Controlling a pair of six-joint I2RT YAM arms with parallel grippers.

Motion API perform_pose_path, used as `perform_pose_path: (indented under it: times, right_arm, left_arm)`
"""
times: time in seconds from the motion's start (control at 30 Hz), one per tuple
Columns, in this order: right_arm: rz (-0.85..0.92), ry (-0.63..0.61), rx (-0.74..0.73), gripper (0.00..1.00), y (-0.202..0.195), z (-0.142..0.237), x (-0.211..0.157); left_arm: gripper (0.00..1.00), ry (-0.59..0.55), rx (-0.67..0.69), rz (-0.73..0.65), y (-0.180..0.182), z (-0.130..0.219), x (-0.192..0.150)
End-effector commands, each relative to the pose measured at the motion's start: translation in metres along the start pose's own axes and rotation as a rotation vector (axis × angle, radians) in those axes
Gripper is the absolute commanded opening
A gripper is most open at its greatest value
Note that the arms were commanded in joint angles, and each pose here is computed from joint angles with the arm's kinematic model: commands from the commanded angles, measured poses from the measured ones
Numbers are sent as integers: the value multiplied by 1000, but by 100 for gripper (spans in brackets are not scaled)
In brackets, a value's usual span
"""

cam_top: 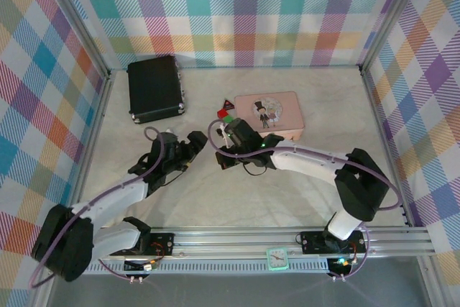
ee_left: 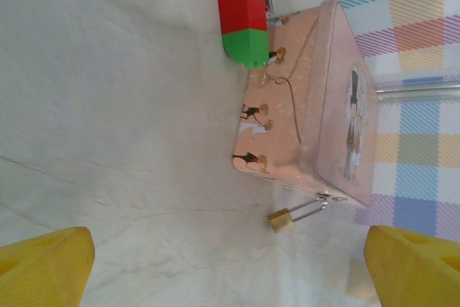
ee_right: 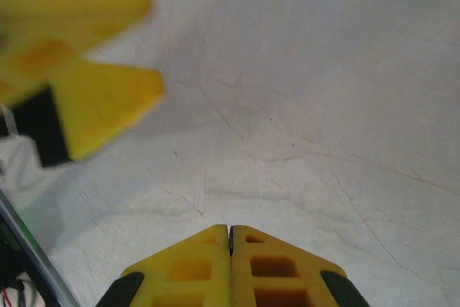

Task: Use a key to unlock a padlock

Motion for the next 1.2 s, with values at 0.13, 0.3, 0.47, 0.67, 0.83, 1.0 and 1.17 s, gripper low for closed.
perform_pose_path:
  times: [0.13, 0.3, 0.47, 0.67, 0.83, 1.0, 1.17]
  right_arm:
    - [-44, -155, -19, 0, -6, 23, 23]
    - [-66, -196, -13, 0, -13, 22, 24]
    - [-71, -241, -23, 0, -17, 22, 27]
    - [-46, -307, -55, 0, -21, 30, 34]
    - [-16, -342, -22, 0, -16, 28, 41]
    - [-15, -333, 20, 0, -11, 24, 40]
    - [-24, -331, 30, 0, -12, 26, 33]
  left_arm:
    - [98, 35, -123, 317, -43, -25, -19]
    - [97, 66, -146, 445, -47, -28, -24]
    - [97, 164, -185, 573, -55, -35, -37]
    - [96, 175, -159, 615, -52, -41, -45]
    - [95, 192, -165, 632, -55, -43, -48]
    - [92, 185, -168, 647, -54, -45, -48]
    - [78, 148, -166, 649, -49, -42, -43]
Point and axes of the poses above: each hand's point on the last joint's axis, 136 mm out from that joint toward the fingers, its own z axis back along the fingers, its own y axis along the line the jaws close on, x = y × z, the point moved 4 cm from there along z, back along the fingers, and after that the axes turned 9 degrees about z, right-handed, at the moved point
